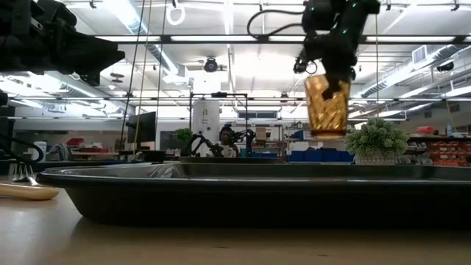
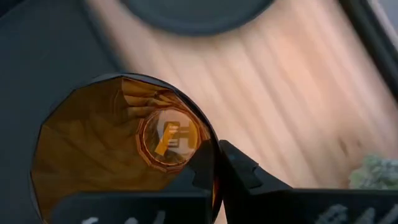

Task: Pick and place plate/cup/fork/spoon on tray
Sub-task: Put the brown cup on the top right of the black tray

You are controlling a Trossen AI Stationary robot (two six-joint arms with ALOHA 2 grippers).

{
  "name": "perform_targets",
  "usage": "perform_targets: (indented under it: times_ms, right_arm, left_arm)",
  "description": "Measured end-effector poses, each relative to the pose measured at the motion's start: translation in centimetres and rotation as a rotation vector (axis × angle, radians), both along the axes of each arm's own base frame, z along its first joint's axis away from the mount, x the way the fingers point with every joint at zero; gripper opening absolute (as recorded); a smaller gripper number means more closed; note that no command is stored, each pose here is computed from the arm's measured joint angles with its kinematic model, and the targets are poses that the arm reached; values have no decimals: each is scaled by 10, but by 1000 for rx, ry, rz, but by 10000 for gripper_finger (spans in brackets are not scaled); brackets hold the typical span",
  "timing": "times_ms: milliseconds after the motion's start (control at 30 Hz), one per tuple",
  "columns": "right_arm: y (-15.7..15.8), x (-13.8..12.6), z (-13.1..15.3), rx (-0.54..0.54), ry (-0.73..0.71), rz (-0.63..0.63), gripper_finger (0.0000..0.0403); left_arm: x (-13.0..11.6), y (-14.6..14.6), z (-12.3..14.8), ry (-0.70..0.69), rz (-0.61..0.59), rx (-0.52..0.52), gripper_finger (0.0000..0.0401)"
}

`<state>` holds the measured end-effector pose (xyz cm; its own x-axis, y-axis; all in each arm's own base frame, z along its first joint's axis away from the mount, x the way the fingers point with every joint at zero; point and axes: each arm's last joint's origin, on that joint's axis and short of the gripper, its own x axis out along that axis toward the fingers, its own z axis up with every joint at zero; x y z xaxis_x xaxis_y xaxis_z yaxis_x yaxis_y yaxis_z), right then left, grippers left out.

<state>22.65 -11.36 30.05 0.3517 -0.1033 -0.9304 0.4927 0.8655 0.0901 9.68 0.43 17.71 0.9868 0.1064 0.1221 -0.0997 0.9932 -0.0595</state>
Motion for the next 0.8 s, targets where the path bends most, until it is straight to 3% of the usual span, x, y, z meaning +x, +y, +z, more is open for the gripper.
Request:
perform_targets:
  times_ms: [367,800]
  right_arm:
    - [49,-40,-29,74,80,-30,13]
    - [60,-71,-76,107,159,-165,31]
  left_arm:
    - [0,0,0,0,0,0,142]
    - [0,0,0,0,0,0,142]
